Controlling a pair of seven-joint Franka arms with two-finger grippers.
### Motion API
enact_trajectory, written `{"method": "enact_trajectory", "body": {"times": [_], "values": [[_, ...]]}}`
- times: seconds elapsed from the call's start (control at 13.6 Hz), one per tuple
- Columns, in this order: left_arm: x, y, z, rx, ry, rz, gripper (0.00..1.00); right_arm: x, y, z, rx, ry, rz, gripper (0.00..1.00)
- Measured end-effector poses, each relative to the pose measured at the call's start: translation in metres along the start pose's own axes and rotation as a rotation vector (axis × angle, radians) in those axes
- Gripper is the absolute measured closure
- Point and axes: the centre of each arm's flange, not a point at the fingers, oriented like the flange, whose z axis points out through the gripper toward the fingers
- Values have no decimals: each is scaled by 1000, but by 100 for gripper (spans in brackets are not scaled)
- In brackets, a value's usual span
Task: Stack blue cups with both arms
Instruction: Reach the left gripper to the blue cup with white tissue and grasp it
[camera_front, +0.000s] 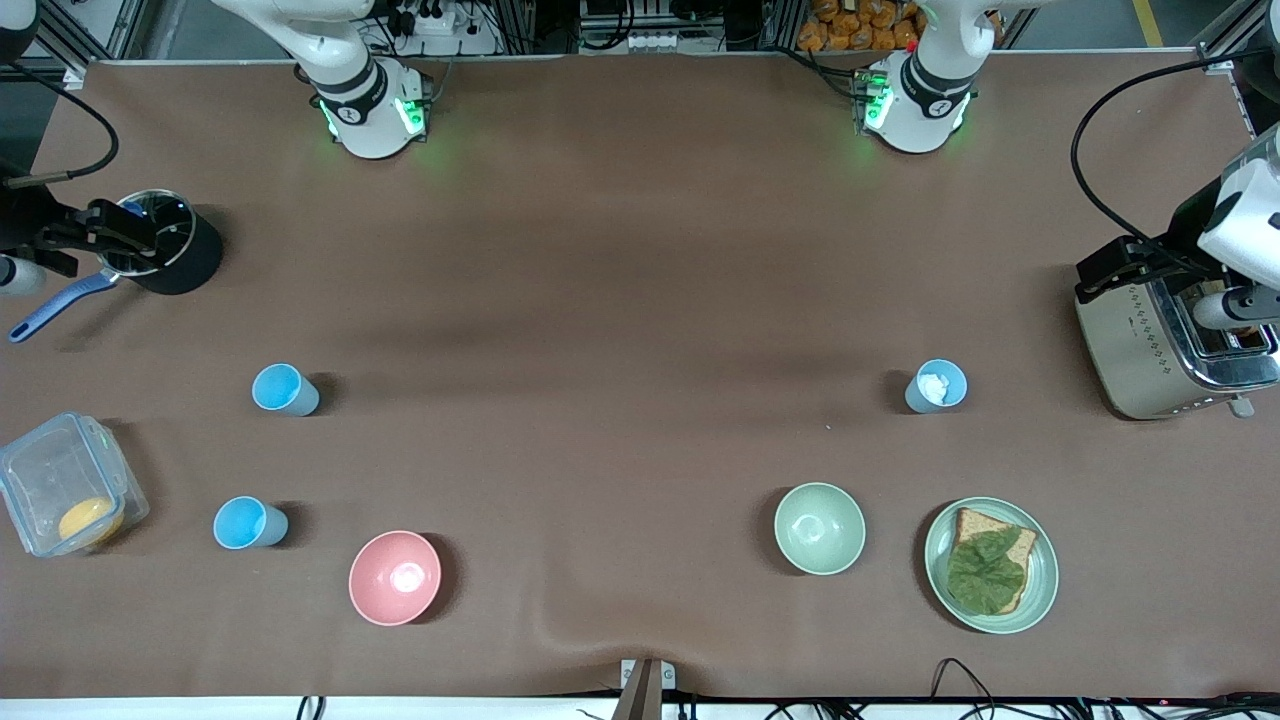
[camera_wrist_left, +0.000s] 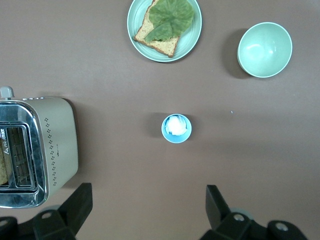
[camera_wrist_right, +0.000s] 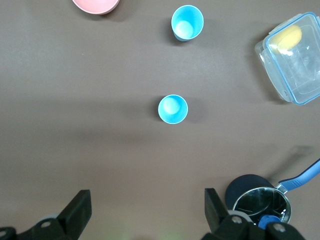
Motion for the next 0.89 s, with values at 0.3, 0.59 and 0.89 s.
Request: {"method": "enact_trajectory", "body": {"times": [0.3,0.59,0.89], "values": [[0,0,0,0,0,0,0,0,0,0,0,-1,1,0],[13,-1,31,4,-59,-2,0,-1,1,1,2,-12,3,0],[38,3,103,-1,-74,-1,0,-3,7,1,3,-14,-33,0]]}}
